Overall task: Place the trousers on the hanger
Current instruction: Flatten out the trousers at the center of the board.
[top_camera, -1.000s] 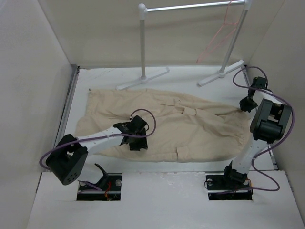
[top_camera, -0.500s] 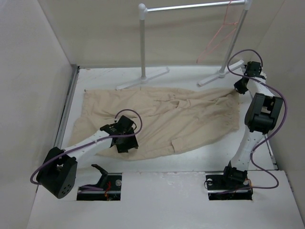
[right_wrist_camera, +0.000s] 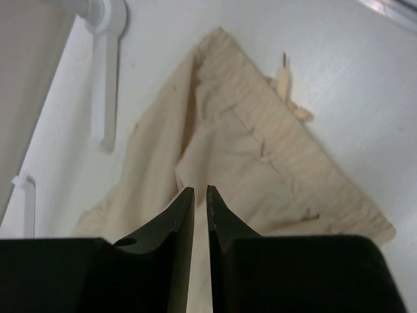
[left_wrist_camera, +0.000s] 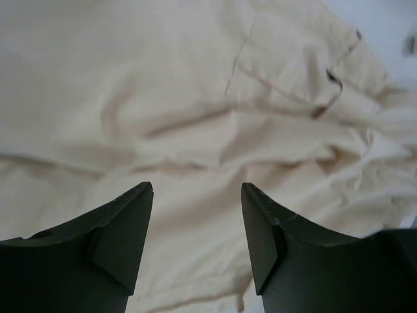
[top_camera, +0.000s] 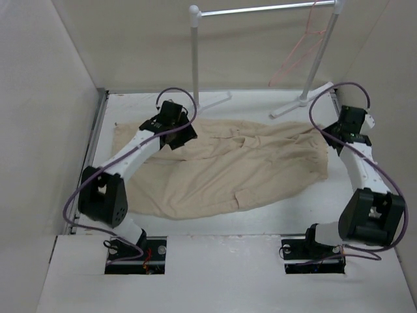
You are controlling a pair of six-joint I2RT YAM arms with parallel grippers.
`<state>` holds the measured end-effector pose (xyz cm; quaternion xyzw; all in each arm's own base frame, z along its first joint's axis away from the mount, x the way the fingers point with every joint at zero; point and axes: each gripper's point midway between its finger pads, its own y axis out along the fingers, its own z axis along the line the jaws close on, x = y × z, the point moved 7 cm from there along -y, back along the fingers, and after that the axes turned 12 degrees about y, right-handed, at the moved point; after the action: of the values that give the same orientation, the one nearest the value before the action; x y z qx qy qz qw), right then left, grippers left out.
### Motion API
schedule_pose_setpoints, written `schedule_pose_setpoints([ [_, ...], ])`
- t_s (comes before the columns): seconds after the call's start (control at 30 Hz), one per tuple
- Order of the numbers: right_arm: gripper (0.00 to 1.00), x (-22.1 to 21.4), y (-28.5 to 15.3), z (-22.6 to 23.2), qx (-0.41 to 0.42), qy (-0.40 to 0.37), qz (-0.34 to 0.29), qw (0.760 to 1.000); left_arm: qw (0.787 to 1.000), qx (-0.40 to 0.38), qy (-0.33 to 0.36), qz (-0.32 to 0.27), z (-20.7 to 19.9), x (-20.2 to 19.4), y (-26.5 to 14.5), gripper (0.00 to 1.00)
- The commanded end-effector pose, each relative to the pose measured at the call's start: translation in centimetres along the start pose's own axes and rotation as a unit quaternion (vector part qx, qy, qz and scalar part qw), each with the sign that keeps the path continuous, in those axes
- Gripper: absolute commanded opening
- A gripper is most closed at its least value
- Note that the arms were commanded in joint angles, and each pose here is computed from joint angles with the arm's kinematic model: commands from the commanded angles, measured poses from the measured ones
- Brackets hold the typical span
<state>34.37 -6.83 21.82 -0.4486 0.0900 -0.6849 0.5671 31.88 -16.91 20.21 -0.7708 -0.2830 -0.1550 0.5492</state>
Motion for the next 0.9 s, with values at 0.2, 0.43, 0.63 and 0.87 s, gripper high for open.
schedule_pose_setpoints([
  [0.2, 0.65, -6.4, -0.1, -9.4, -0.071, 0.002, 0.074, 0.995, 0.996, 0.069, -0.059, -0.026, 4.9, 6.5, 9.9, 0.52],
  [0.43, 0.61, -8.4, -0.6, -12.0, -0.114, -0.013, 0.099, 0.989, 0.988, 0.104, -0.113, -0.022, 8.9, 7.5, 12.6, 0.52],
  [0.63, 0.07, -8.5, -1.0, -14.9, -0.174, 0.012, 0.103, 0.979, 0.977, 0.137, -0.165, -0.013, 13.2, 7.6, 13.8, 0.52],
  [0.87, 0.00, -7.2, -2.9, -16.9, -0.203, 0.048, 0.075, 0.975, 0.968, 0.141, -0.204, -0.049, 15.4, 10.2, 12.5, 0.52],
])
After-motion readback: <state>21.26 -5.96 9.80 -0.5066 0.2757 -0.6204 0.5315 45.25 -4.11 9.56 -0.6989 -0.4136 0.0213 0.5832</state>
